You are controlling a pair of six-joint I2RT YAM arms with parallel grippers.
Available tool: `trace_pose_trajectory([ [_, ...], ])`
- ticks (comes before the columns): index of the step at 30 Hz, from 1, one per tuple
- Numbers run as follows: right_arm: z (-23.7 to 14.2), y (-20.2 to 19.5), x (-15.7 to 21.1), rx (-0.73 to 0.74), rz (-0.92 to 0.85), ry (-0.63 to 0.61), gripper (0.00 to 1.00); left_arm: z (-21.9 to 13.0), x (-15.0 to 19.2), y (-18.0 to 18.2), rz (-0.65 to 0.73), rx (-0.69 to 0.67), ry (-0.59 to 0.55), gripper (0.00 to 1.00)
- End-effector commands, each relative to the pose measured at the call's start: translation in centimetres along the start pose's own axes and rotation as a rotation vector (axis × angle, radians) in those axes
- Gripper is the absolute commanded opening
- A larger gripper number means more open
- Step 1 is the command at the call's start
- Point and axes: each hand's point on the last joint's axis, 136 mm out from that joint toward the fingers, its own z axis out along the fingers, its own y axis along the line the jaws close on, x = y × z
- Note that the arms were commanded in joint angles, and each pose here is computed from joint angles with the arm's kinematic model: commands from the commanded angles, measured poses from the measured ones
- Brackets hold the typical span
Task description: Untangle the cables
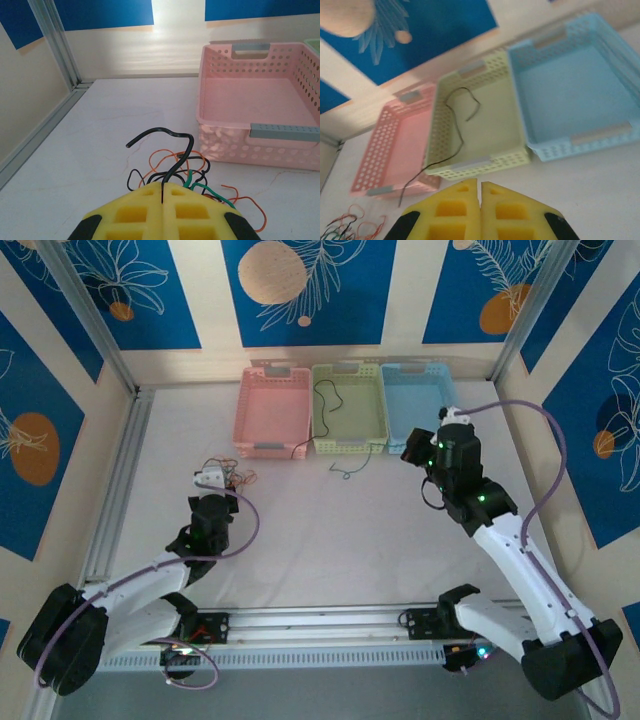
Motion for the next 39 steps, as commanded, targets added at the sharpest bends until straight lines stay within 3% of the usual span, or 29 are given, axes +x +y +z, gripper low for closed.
trace_pose_trajectory([
  [1, -0.8, 2.4, -1.7, -0.037, -0.132, -0.033, 0.00, 0.1, 0.0, 0.0, -0.010, 0.004, 0.000, 0.00],
  [13, -1.0, 13.0, -9.6, -0.237, -0.238, -0.203, 0.00, 0.1, 0.0, 0.1, -0.019, 0.003, 0.001, 0.00],
  [18, 1.5, 15.9, -12.0, -0.237, -0.253, -0.247, 0.00, 0.2, 0.0, 0.0, -0.015, 0.005, 0.004, 0.00],
  [23, 6.5, 17.9, -13.8, -0.189, -0.243, -0.350, 0.00, 0.2, 0.0, -0.1, -0.015, 0.008, 0.005, 0.00],
  [33, 19.4, 19.7, -10.2, -0.039, -0.249, -0.314, 0.00, 0.2, 0.1, -0.3, -0.008, 0.014, 0.008, 0.00],
  [39, 27.4, 21.2, -1.8, -0.030, -0.303, -0.146, 0.00, 0.3, 0.1, -0.3, -0.007, 0.017, 0.009, 0.00],
])
